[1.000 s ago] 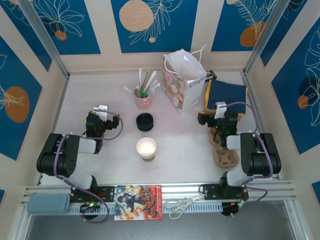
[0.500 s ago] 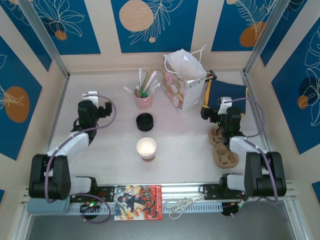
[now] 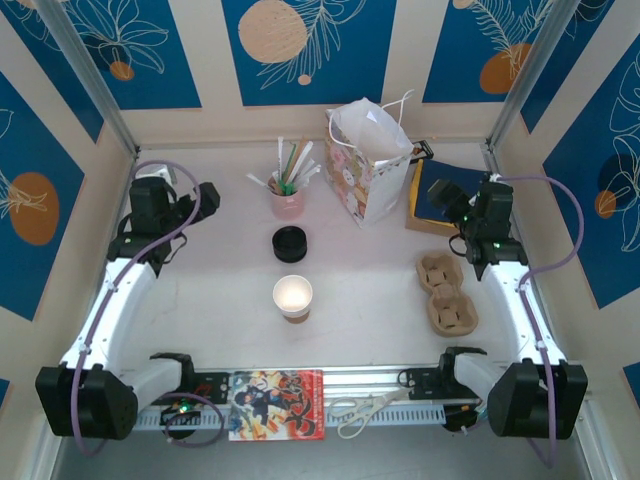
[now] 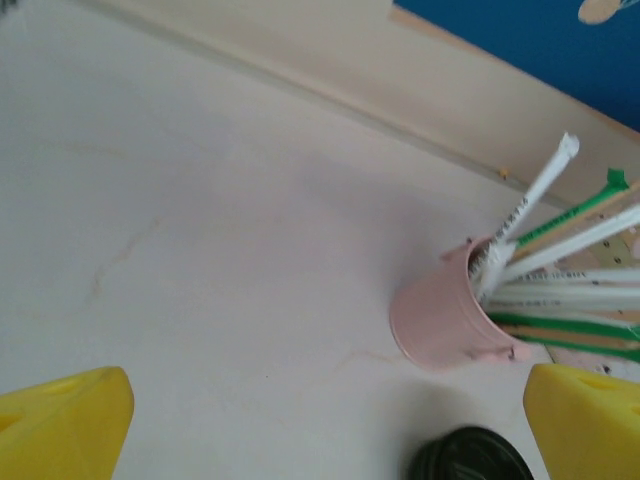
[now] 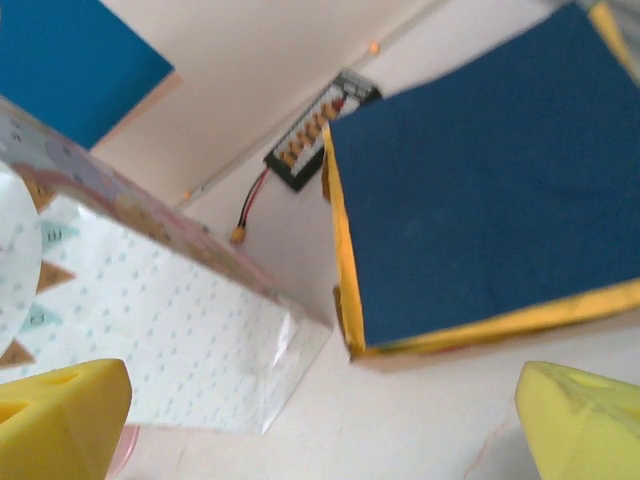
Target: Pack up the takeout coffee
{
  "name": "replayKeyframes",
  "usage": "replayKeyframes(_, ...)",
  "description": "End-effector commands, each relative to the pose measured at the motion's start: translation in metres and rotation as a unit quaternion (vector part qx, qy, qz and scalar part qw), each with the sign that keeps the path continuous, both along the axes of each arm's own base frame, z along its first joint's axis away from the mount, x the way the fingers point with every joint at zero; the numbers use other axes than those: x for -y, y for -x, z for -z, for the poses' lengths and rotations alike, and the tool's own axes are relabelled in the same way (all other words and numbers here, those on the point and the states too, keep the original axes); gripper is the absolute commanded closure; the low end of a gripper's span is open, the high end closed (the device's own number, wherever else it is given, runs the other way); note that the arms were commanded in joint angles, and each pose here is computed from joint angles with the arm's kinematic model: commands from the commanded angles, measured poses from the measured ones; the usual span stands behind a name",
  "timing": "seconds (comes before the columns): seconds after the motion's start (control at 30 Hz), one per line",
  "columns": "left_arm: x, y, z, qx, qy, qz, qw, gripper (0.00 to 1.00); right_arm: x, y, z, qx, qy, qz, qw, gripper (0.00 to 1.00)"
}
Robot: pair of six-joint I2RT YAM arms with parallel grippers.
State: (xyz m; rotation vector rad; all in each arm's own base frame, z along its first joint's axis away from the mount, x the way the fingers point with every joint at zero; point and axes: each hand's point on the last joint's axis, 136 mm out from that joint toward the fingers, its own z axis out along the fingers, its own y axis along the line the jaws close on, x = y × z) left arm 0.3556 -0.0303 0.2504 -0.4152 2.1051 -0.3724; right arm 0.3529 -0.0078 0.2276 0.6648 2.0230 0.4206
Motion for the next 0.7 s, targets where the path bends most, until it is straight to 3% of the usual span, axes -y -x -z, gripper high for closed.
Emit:
replayKeyframes(0.0, 0.009, 0.035, 0.011, -0.066, 0.060, -0.005, 0.996, 0.00, -0.034, 0.016, 0.007, -0.033, -0.062, -0.062, 0.996, 0.01)
replayKeyframes(0.23, 0.030, 0.087, 0.028, -0.143, 0.070, 0.013, 0.987, 0.00, -0.091, 0.024, -0.002, -0.056, -0.036, -0.182, 0.981, 0.01)
replayKeyframes(0.3, 0.041, 0.099, 0.031, -0.160, 0.065, 0.031, 0.985, 0.06, -0.107, 0.029, -0.002, -0.063, -0.041, -0.214, 0.974, 0.01)
replayKeyframes(0.5, 0.077, 0.127, 0.044, -0.214, 0.015, 0.079, 0.973, 0.09, -0.144, 0.048, -0.003, -0.073, -0.038, -0.282, 0.956, 0.01)
replayKeyframes(0.67, 0.110, 0.143, 0.060, -0.253, -0.008, 0.125, 0.959, 0.22, -0.172, 0.067, -0.003, -0.083, -0.025, -0.320, 0.943, 0.01)
